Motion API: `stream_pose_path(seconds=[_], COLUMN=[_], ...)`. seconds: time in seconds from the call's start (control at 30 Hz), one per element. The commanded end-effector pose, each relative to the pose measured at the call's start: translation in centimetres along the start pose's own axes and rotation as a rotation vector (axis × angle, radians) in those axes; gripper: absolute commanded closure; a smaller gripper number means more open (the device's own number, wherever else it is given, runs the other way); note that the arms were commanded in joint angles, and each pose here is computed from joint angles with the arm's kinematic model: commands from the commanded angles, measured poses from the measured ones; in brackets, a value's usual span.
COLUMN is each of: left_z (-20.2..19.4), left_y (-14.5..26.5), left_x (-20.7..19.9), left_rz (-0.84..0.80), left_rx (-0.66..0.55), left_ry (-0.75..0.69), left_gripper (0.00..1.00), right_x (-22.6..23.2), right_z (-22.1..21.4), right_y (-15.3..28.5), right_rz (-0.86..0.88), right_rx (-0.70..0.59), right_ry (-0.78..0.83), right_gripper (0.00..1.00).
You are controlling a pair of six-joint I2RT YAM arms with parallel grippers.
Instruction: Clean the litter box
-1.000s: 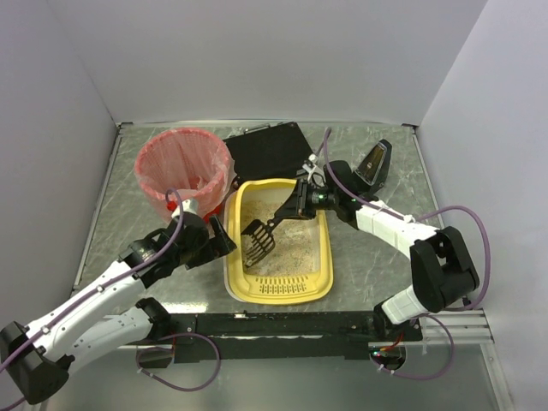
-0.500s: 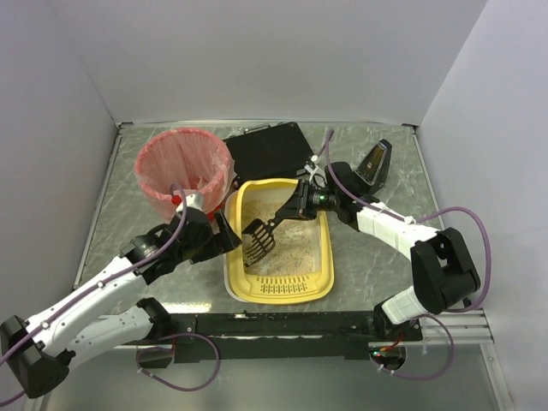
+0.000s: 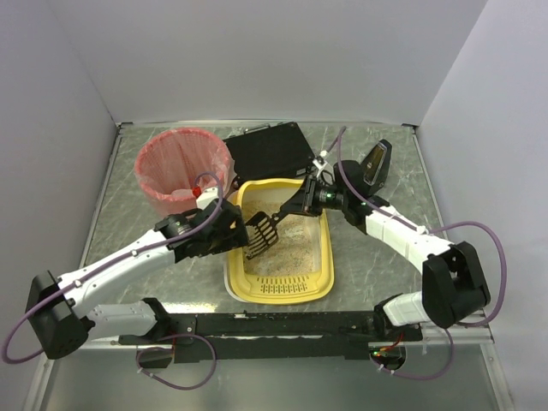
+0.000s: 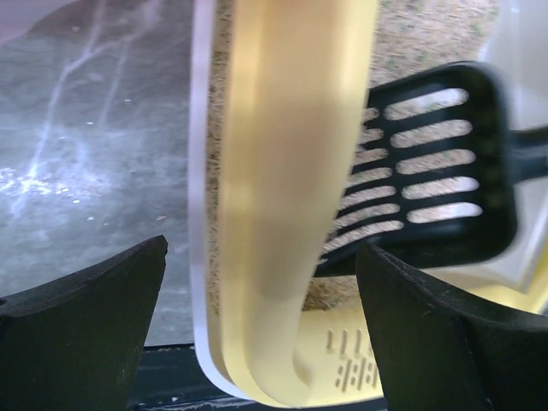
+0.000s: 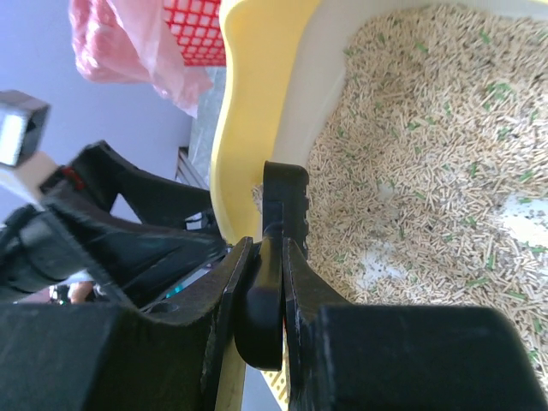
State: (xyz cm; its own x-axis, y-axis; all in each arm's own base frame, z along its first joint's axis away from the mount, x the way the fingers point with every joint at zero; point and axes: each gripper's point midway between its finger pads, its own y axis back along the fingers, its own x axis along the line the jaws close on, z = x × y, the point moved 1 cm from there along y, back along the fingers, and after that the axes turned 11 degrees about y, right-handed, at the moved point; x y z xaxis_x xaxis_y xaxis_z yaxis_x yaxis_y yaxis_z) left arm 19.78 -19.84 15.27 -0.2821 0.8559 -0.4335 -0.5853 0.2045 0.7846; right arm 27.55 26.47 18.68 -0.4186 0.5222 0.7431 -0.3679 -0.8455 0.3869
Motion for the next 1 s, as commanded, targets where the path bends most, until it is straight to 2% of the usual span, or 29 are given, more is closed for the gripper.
stream_pose_path(seconds=[0.0,0.4,0.6,0.8,0.97], left_z=[1.1,0.3,0.6,0.3,-0.7], left_y=[0.3,-0.7,-0.1,0.6,0.2], left_x=[0.9,2.7,2.9,2.2,3.0], left_rz=[0.085,0.139,0.143,0.046,0.097], left_rx=[-0.068,-0.067,-0.076,-0.051,-0.008], left_ry=[0.017,0.010,0.015,-0.013,-0.017], left_gripper=[0.03,0.03,0.03,0.03,0.03], right_x=[0.7,-0.2,0.8,0.5,1.1], right_z=[1.5,3.1,2.9,2.5,2.5], right_y=[1.8,6.7,7.7,8.3,9.5], right_rz=[-0.002,-0.124,-0.019,-0.041,-0.042], right_rx=[-0.073,-0.211,-0.234,-0.249,-0.297], right_ry=[0.032,0.046,-0.009,-0.018,0.004], right_gripper=[1.00,1.00,1.00,1.00,1.00])
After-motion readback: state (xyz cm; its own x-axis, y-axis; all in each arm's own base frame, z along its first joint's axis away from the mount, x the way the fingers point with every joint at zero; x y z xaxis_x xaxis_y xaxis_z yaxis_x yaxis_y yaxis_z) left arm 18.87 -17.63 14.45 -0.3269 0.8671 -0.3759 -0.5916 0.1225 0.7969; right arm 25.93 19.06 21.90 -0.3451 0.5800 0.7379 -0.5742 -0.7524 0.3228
